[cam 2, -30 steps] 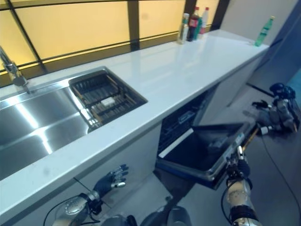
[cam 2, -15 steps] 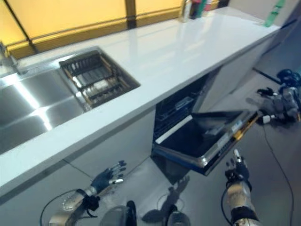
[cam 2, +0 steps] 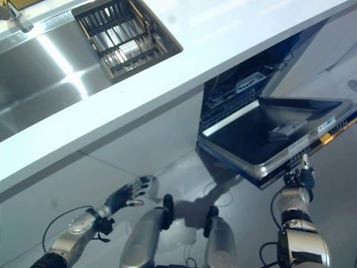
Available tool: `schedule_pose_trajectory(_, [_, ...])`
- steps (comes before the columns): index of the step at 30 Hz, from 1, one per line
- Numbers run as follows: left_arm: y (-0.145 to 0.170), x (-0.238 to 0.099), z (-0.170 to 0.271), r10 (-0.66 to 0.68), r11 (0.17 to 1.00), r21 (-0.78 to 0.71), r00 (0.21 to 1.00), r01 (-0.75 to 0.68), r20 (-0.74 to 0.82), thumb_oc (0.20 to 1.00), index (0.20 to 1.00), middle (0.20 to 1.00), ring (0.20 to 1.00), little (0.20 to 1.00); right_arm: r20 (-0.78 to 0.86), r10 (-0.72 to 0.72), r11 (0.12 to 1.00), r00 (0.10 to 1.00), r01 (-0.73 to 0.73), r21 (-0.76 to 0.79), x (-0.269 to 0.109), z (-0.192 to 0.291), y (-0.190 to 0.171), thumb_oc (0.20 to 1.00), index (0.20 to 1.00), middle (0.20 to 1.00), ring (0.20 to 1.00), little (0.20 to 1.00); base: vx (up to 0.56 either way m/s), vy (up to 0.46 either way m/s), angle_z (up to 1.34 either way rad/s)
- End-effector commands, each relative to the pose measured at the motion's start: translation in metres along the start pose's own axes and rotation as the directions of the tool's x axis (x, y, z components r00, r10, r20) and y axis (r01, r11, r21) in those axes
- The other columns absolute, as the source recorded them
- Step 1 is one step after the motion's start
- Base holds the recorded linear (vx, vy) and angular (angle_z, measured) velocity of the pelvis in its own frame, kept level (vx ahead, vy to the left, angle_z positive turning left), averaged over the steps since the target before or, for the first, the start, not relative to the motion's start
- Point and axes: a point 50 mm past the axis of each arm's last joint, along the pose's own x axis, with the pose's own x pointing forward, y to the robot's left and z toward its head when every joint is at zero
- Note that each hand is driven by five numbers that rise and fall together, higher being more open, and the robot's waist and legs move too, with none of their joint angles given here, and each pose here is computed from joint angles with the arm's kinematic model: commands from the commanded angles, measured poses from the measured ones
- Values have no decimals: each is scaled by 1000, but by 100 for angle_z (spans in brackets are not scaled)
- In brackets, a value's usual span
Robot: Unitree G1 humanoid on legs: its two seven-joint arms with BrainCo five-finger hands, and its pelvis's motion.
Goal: Pick up plates and place into dishwasher.
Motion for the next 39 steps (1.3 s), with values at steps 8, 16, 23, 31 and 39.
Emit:
schedule_pose_trajectory(8, [-14, 19, 50, -70, 997, 49, 971, 61, 227, 1000, 1000, 1000, 1000, 1000, 206, 25, 999, 978, -30, 20, 10, 78, 54, 1000, 1000, 1000, 1000, 1000, -144, 75, -24])
schedule_pose_trajectory(16, [-10, 24, 67, -52, 997, 72, 967, 35, 250, 1000, 1000, 1000, 1000, 1000, 155, -11, 1000, 988, 8, 21, 13, 87, 60, 1000, 1000, 1000, 1000, 1000, -19, 2, -7])
schedule_pose_trajectory(23, [-14, 24, 72, -103, 991, 108, 963, 79, 249, 1000, 1000, 1000, 1000, 1000, 102, 181, 954, 978, -200, 222, 11, 79, 80, 1000, 1000, 1000, 1000, 1000, -17, -38, 0])
schedule_pose_trajectory(31, [-17, 26, 75, -131, 988, 107, 963, 108, 237, 1000, 1000, 1000, 1000, 1000, 85, 277, 904, 957, -289, 314, 11, 72, 85, 1000, 1000, 1000, 1000, 1000, 0, 0, 0])
schedule_pose_trajectory(39, [-16, 19, 76, -141, 986, 114, 963, 118, 230, 1000, 1000, 1000, 1000, 1000, 114, 402, 902, 908, -414, 119, 4, 81, 118, 1000, 1000, 1000, 1000, 1000, 29, 25, 2])
